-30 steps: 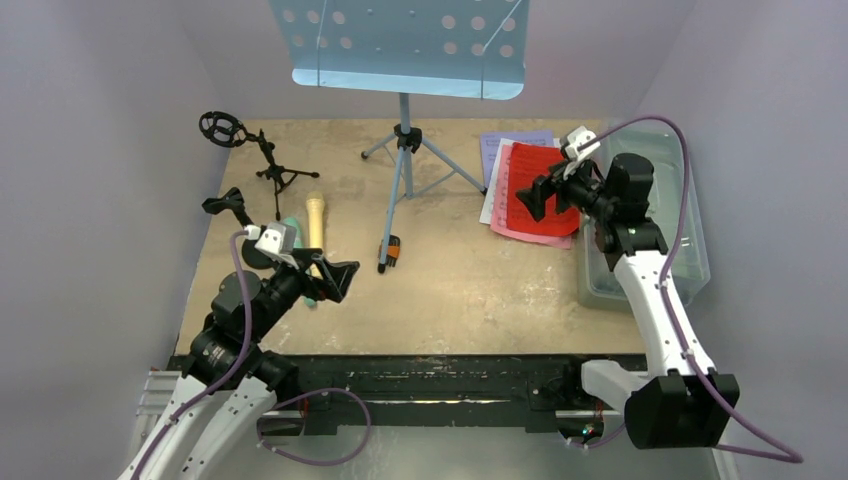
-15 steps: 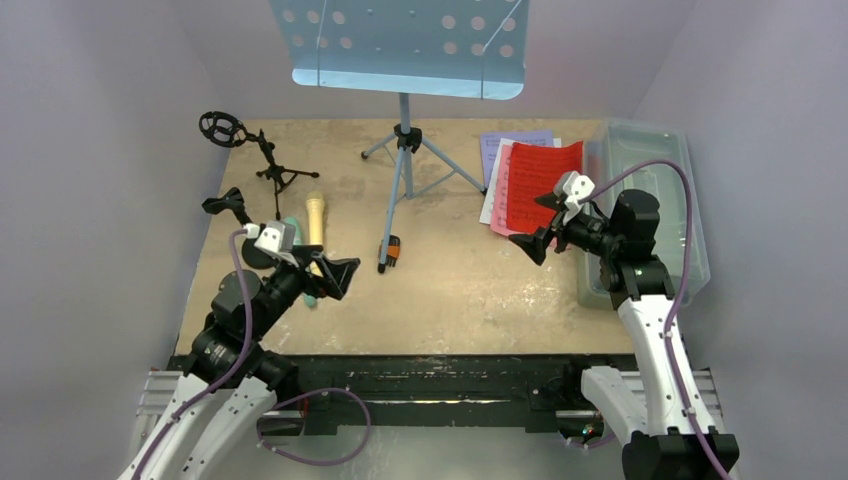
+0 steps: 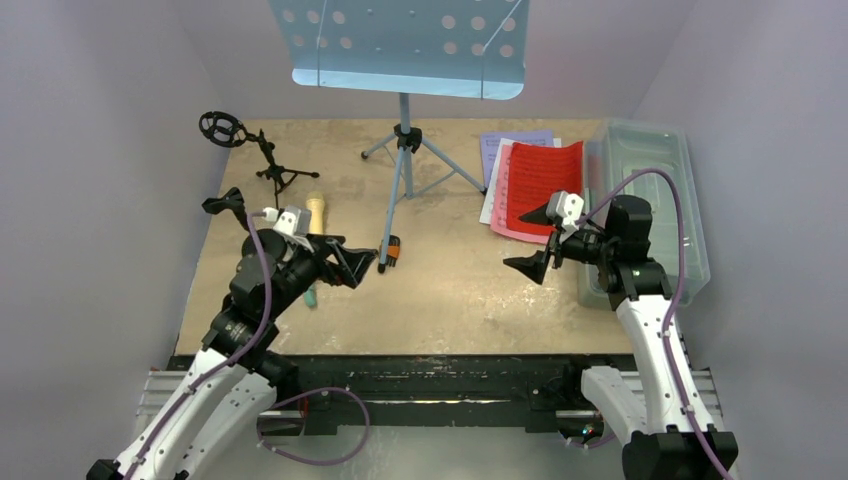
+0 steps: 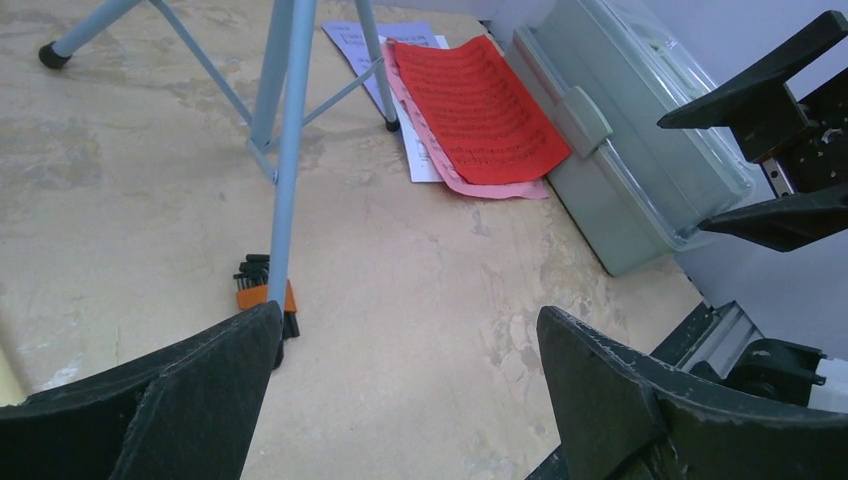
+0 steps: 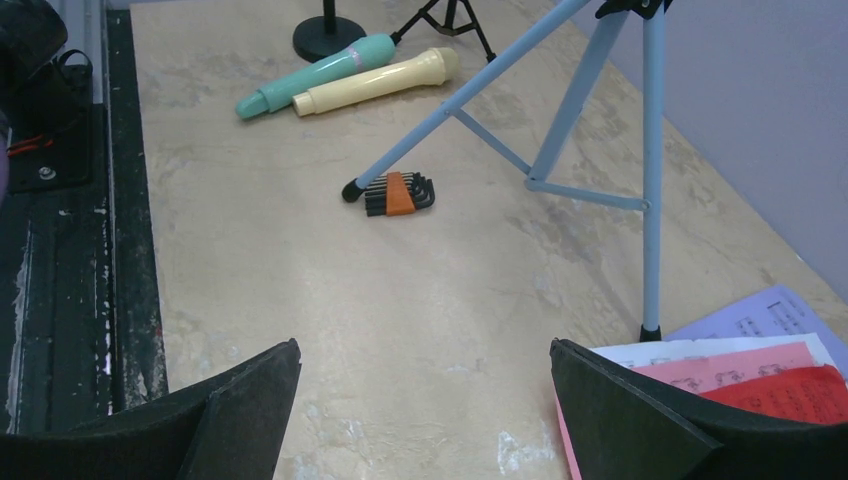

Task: Pack up the instrument practice props
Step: Move the music stand to the center of the board.

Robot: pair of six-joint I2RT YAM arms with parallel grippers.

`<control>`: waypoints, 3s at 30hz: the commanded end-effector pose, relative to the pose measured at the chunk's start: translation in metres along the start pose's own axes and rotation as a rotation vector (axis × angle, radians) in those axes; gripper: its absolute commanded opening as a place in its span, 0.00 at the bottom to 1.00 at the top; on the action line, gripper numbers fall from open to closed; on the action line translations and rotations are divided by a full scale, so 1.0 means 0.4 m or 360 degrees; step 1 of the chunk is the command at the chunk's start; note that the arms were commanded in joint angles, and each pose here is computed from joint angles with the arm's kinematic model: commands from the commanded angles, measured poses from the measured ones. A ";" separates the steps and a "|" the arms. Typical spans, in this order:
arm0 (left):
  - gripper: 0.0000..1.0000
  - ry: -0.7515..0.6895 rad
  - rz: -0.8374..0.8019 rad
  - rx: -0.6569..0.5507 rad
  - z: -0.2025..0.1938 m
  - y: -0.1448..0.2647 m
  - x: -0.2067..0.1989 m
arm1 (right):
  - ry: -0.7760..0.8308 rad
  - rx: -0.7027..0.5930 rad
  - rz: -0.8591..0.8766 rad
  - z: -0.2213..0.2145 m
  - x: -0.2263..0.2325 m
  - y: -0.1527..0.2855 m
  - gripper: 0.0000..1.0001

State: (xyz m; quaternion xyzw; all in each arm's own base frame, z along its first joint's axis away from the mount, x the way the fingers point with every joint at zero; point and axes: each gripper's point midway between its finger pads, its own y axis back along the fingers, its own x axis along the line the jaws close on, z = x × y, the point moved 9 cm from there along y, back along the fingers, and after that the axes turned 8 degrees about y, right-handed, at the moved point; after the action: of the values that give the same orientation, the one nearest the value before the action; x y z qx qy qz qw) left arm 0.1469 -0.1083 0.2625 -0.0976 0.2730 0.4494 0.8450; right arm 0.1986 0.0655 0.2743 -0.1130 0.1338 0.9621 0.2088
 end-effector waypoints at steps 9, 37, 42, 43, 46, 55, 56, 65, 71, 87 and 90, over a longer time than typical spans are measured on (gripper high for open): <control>1.00 0.0021 -0.0287 -0.0155 0.092 -0.045 -0.078 | 0.0092 -0.0065 0.0077 0.024 0.017 0.009 0.99; 1.00 -0.0222 -0.0274 -0.0313 0.159 -0.126 -0.080 | 0.0102 -0.0061 0.0075 0.020 0.020 0.009 0.99; 1.00 -0.0323 -0.0254 -0.0359 0.166 -0.147 -0.069 | 0.0101 -0.0061 0.0078 0.020 0.020 0.009 0.99; 1.00 -0.0342 -0.0247 -0.0364 0.167 -0.151 -0.067 | 0.0102 -0.0061 0.0078 0.020 0.020 0.009 0.99; 1.00 -0.0398 -0.0212 -0.0374 0.160 -0.162 -0.051 | 0.0100 -0.0062 0.0079 0.020 0.021 0.010 0.99; 1.00 -0.0557 -0.0095 -0.0443 0.128 -0.176 0.003 | 0.0099 -0.0064 0.0085 0.018 0.021 0.008 0.99; 1.00 -0.0570 -0.0089 -0.0441 0.124 -0.178 0.008 | 0.0097 -0.0065 0.0088 0.018 0.022 0.008 0.99; 1.00 -0.0584 -0.0017 -0.0397 0.098 -0.196 0.037 | 0.0093 -0.0065 0.0091 0.016 0.021 0.007 0.99; 0.99 -0.0533 0.0071 -0.0352 0.091 -0.206 0.051 | 0.0091 -0.0064 0.0091 0.016 0.021 0.007 0.99; 0.97 -0.0572 0.0110 -0.0276 0.105 -0.270 0.057 | 0.0088 -0.0063 0.0094 0.010 0.020 0.005 0.99; 0.92 -0.0582 0.0066 -0.0251 0.110 -0.307 0.052 | 0.0087 -0.0065 0.0093 0.009 0.020 0.005 0.99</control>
State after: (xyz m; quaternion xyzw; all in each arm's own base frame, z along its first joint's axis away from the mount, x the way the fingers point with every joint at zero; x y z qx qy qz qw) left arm 0.2557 -0.1368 0.2490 -0.0392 0.1169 0.5139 0.8490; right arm 0.1912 0.0676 0.2728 -0.1234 0.1294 0.9672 0.1803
